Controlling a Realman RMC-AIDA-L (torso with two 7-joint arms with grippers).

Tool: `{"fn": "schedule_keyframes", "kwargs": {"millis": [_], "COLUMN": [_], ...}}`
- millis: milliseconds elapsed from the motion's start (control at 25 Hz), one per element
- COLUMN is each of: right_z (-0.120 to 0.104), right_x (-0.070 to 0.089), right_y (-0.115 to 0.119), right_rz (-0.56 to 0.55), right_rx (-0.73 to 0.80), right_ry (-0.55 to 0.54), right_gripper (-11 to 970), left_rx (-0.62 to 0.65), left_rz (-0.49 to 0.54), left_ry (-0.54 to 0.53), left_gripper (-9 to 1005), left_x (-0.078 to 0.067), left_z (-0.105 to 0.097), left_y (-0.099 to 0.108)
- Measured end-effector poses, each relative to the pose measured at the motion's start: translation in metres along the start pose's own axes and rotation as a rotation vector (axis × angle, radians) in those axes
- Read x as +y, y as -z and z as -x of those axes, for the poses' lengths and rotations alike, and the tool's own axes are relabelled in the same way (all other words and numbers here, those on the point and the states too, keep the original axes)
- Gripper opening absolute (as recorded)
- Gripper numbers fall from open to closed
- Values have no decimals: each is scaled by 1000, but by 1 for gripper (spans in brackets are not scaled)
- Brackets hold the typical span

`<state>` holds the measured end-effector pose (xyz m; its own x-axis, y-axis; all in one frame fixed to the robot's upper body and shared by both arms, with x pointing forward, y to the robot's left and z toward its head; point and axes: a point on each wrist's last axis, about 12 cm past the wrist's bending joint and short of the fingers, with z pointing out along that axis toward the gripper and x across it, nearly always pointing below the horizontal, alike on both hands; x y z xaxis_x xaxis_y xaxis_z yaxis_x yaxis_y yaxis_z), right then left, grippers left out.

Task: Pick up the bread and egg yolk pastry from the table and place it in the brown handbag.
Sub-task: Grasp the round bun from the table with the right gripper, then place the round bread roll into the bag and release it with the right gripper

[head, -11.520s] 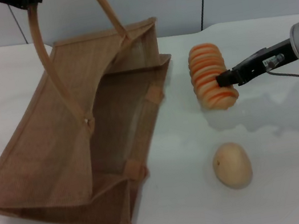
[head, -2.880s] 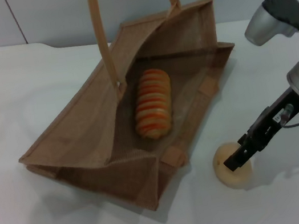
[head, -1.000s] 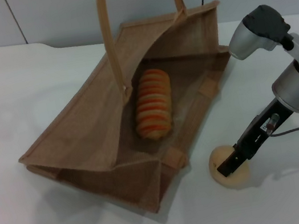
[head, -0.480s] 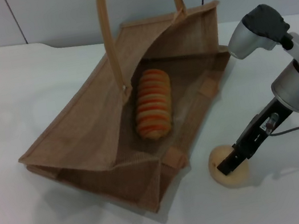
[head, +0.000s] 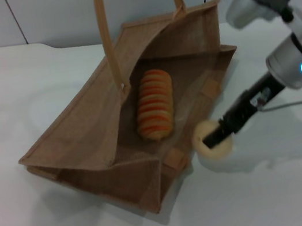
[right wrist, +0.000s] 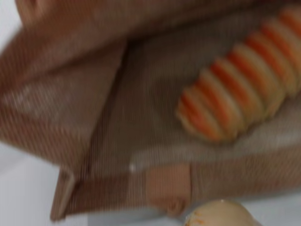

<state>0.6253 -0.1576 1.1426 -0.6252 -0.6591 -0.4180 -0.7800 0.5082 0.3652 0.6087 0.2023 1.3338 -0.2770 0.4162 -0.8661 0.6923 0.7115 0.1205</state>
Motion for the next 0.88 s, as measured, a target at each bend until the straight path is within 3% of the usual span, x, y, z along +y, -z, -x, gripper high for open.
{"fn": "schedule_keyframes", "kwargs": {"millis": [360,640,880], "right_z": [29,34,38], "right_x": [5,10,10], "right_y": [30,14,6], "right_rz": [15,95,101], "right_rx": [-184,-263,-298], "right_ry": [37,52,72], "right_gripper": [509,483,477], "left_rx": [-57,-105,-141], "left_rz": [-87,-139,-171], "left_ry": [-46,-52,-56], "left_gripper": [100,99,98], "left_x": [-16,-24,-33], "left_z": [17,27,32], "left_y": [-4,-4,-3]}}
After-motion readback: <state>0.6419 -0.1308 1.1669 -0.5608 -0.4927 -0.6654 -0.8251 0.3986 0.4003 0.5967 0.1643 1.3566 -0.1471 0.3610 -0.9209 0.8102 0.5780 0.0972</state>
